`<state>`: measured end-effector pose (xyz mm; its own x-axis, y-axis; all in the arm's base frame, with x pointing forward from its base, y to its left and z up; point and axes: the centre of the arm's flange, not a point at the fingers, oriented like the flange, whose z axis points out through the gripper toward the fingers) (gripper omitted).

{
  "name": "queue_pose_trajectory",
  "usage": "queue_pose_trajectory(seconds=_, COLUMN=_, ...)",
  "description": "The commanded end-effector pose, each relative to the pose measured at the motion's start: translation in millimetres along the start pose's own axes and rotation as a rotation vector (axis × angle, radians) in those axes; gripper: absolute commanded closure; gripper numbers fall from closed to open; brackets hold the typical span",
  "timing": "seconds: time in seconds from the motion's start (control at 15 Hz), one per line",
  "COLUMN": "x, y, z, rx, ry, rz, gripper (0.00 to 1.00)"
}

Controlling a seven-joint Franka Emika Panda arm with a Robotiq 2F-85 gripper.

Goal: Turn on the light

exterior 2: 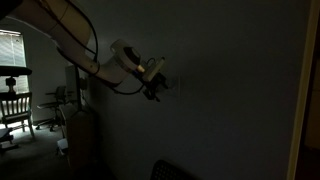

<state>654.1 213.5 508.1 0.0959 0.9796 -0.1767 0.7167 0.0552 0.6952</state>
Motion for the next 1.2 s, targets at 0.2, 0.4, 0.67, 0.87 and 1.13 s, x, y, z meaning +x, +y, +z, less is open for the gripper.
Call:
queue_pose_trajectory(seconds=0.2, x=-5.7, y=-7.6, z=0.8, rx=-0.028, ry=0.058, rz=-0.015, gripper=0.00)
queue_pose_trajectory(seconds=0.4, x=-2.9, y=-5.2, z=-2.7, rx=-0.058, ry=0.062, rz=-0.045, gripper=0.00)
queue_pose_trajectory(seconds=0.67, x=-7.5, y=7.0, z=-15.7, rx=-0.096, ry=0.039, rz=-0.077, gripper=0.00)
queue_pose_trajectory(seconds=0.87, x=-9.6, y=14.4, z=-25.2, rx=-0.120, ry=0.029, rz=-0.104, gripper=0.00)
queue_pose_trajectory(seconds=1.13, x=-12.9, y=39.0, z=-52.0, rx=-0.209, ry=0.035, rz=-0.145, gripper=0.00)
